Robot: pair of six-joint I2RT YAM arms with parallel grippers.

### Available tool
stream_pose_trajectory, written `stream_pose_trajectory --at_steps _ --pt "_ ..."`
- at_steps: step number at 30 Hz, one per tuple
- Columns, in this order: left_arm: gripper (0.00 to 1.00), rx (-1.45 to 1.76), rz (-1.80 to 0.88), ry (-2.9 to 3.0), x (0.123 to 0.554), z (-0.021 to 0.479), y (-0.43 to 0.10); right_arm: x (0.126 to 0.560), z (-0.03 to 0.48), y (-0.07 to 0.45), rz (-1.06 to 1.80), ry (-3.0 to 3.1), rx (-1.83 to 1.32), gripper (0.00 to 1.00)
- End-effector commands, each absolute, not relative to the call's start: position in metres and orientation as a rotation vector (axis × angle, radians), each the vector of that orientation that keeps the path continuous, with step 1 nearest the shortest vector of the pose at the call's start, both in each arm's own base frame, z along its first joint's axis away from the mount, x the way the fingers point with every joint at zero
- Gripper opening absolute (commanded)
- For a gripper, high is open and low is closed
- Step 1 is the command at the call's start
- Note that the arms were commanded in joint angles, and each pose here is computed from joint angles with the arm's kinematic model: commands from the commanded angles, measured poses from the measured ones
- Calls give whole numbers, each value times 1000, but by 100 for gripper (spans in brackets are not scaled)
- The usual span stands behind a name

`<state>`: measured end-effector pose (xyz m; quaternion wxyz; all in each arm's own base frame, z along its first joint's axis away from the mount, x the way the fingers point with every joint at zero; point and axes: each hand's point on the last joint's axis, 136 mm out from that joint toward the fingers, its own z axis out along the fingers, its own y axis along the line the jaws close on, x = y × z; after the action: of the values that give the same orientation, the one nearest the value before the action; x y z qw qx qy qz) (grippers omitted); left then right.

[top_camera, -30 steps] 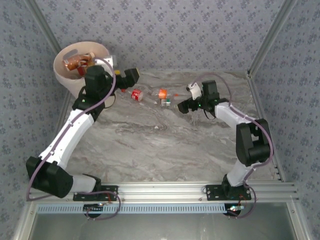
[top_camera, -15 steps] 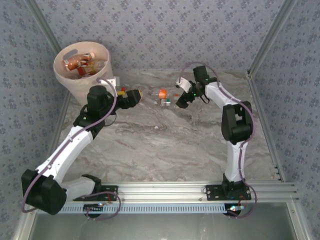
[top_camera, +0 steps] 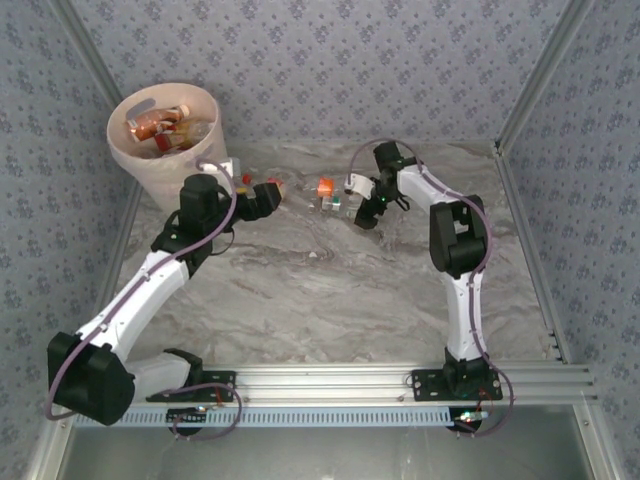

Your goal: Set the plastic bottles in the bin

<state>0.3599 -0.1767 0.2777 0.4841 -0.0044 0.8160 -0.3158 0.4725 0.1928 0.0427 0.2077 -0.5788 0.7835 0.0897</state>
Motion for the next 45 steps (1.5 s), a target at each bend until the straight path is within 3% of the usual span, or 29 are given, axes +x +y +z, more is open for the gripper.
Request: stream_pose_trajectory --at_steps 1,3,8,14,26,34,45 --pt "98 -27 -766 1968 364 282 -176 451 57 200 283 2135 -1650 91" --pt "98 -31 -772 1970 365 281 -177 449 54 204 262 2121 -1626 84" --pt "98 -49 -780 1987 367 273 -178 459 41 206 186 2093 -1596 83" --pt "98 -69 -768 1999 369 267 -176 469 44 215 164 2080 -1492 71" --pt "98 -127 -807 2046 375 250 -181 435 106 218 203 2016 -1244 61" --pt "98 -119 -1037 2038 380 250 -212 393 142 231 519 2101 -832 55" --pt "98 -90 -1225 2028 384 241 -245 355 158 272 845 1966 -546 51"
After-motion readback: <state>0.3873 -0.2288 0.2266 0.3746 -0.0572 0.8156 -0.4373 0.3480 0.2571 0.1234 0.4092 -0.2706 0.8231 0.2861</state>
